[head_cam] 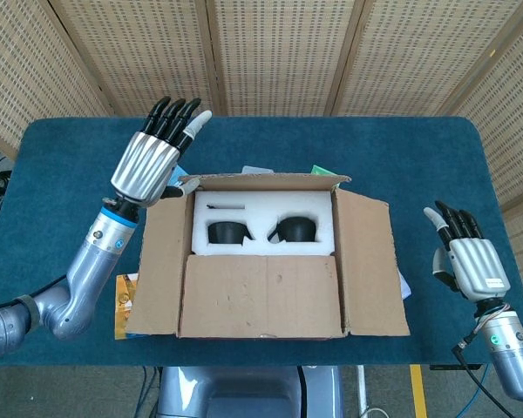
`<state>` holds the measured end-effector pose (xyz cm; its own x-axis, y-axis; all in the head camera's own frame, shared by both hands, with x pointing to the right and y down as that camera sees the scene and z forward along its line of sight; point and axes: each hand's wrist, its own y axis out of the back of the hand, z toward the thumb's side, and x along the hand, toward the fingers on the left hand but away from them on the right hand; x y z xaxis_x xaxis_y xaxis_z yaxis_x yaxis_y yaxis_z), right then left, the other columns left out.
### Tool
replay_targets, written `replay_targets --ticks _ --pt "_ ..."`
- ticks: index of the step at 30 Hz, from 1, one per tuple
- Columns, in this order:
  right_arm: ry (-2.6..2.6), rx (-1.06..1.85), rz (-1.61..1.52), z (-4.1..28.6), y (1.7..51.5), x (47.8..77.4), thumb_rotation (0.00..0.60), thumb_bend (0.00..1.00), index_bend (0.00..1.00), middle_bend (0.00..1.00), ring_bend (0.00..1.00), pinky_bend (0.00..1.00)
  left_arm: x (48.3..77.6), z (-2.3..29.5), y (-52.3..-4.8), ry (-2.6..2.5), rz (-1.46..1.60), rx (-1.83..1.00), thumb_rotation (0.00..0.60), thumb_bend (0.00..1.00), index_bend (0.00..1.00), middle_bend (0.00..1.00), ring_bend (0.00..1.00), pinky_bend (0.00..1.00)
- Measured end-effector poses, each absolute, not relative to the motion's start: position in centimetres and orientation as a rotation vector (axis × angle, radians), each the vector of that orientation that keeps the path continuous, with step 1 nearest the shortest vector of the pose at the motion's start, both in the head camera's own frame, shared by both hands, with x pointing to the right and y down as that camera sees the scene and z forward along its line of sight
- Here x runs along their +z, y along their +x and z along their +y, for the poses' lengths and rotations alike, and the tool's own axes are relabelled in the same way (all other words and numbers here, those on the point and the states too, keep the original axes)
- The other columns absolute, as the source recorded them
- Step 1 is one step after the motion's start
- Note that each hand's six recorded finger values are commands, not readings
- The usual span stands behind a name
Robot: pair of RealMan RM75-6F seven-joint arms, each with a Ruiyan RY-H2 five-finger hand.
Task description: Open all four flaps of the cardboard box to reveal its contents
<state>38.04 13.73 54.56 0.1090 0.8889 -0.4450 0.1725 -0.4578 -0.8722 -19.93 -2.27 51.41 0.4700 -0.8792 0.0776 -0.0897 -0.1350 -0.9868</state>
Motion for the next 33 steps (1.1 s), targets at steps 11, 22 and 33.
replay_targets --ticks 11,22,33 --pt "-1.728 1.407 -1.043 13.9 38.4 54.3 0.6 0.85 0.0 0.0 0.0 0.0 52.9 -6.3 -18.8 -1.479 0.829 -0.955 0.531 0.21 0.0 0.0 0.0 0.0" --pt "-1.718 1.418 -1.053 14.1 38.9 54.1 0.6 0.85 0.0 0.0 0.0 0.0 55.4 -7.7 -18.2 -1.449 0.8 -1.08 0.531 0.21 0.0 0.0 0.0 0.0" --pt "-1.728 1.416 -1.045 14.1 38.6 54.3 0.6 0.85 0.0 0.0 0.0 0.0 54.0 -5.9 -18.8 -1.575 0.774 -1.057 0.547 0.22 0.0 0.0 0.0 0.0"
